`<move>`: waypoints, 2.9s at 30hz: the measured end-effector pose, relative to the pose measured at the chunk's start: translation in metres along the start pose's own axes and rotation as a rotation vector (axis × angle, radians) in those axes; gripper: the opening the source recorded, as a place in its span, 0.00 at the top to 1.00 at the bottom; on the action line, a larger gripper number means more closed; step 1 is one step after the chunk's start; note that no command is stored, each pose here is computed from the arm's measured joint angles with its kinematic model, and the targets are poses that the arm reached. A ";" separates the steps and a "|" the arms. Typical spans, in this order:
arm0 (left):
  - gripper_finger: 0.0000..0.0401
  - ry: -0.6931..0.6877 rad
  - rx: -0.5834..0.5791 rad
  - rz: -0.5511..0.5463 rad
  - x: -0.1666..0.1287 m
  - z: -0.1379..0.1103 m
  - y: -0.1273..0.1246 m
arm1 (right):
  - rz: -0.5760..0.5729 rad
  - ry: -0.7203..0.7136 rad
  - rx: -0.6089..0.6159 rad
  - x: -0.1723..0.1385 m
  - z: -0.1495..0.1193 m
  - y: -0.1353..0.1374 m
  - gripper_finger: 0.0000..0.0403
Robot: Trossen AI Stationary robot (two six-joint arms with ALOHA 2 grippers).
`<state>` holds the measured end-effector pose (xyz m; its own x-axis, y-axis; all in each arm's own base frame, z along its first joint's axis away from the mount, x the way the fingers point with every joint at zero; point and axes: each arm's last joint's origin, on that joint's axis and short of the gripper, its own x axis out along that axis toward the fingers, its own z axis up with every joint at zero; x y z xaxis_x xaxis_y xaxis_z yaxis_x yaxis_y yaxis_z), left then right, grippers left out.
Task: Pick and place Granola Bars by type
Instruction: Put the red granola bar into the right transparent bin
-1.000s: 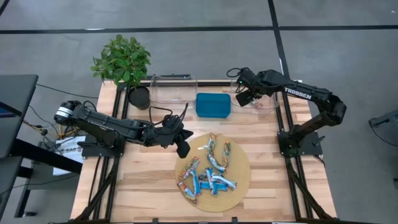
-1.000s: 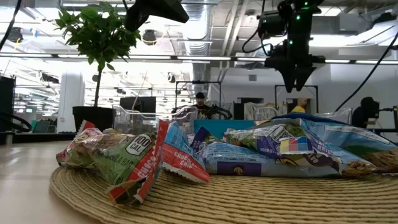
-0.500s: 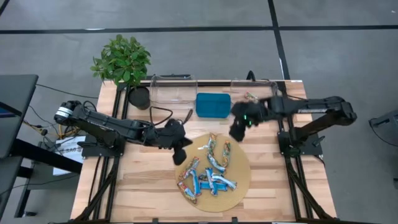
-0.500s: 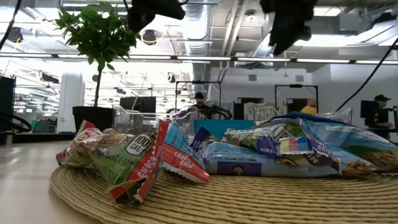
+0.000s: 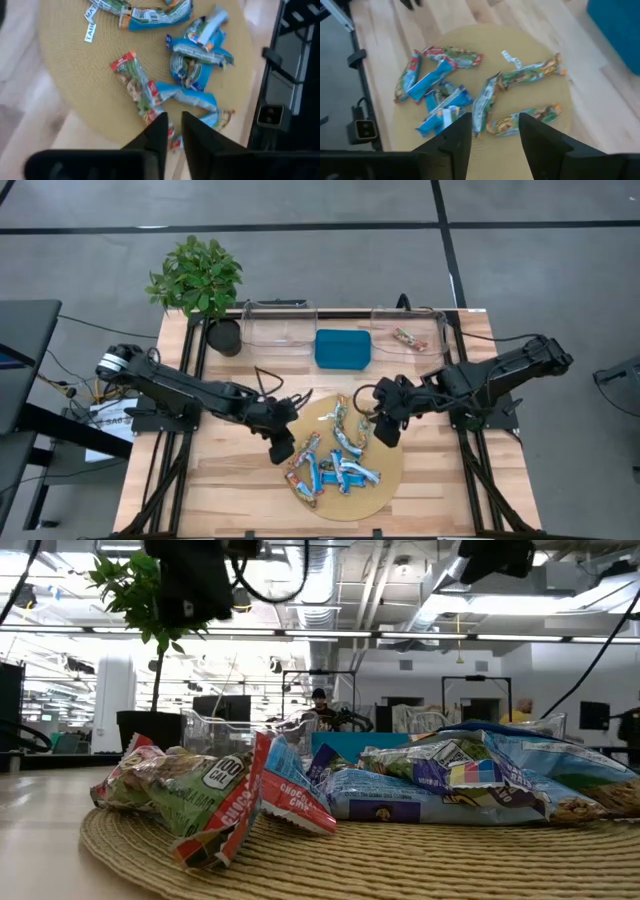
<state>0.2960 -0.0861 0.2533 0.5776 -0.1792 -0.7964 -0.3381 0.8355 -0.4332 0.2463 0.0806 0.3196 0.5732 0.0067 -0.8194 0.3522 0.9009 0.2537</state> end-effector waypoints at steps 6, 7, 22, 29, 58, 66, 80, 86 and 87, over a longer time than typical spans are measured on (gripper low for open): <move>0.65 0.059 -0.046 0.022 0.045 -0.002 0.002 | 0.004 0.008 0.036 -0.001 -0.004 0.004 0.65; 0.62 0.083 -0.047 0.029 0.053 -0.004 0.003 | 0.007 0.009 0.035 -0.001 -0.005 0.005 0.66; 0.61 0.164 -0.036 0.182 0.108 -0.019 0.021 | 0.019 0.017 0.043 -0.002 -0.008 0.008 0.69; 0.61 0.185 -0.026 0.133 0.118 -0.021 0.019 | 0.097 0.068 -0.038 -0.002 -0.009 0.011 0.69; 0.99 -0.319 -0.232 0.062 0.011 0.037 0.013 | 0.047 -0.183 0.155 -0.001 0.018 0.004 0.70; 0.97 -0.658 -0.182 -0.014 -0.060 0.057 0.009 | 0.091 -0.379 0.201 -0.001 0.054 -0.014 0.69; 0.98 -0.689 -0.109 -0.090 -0.072 0.061 0.006 | 0.232 -0.535 0.147 -0.009 0.089 -0.033 0.44; 0.98 -0.768 -0.034 -0.164 -0.078 0.068 -0.001 | 0.271 -0.523 0.141 -0.009 0.092 -0.038 0.36; 0.98 -0.779 -0.032 -0.168 -0.079 0.069 -0.001 | 0.282 -0.528 0.134 -0.010 0.093 -0.038 0.36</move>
<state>0.3019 -0.0367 0.3460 0.9720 0.1229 -0.2004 -0.2146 0.8121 -0.5427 0.2963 0.0055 0.3656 0.9350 -0.0094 -0.3544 0.2033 0.8332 0.5142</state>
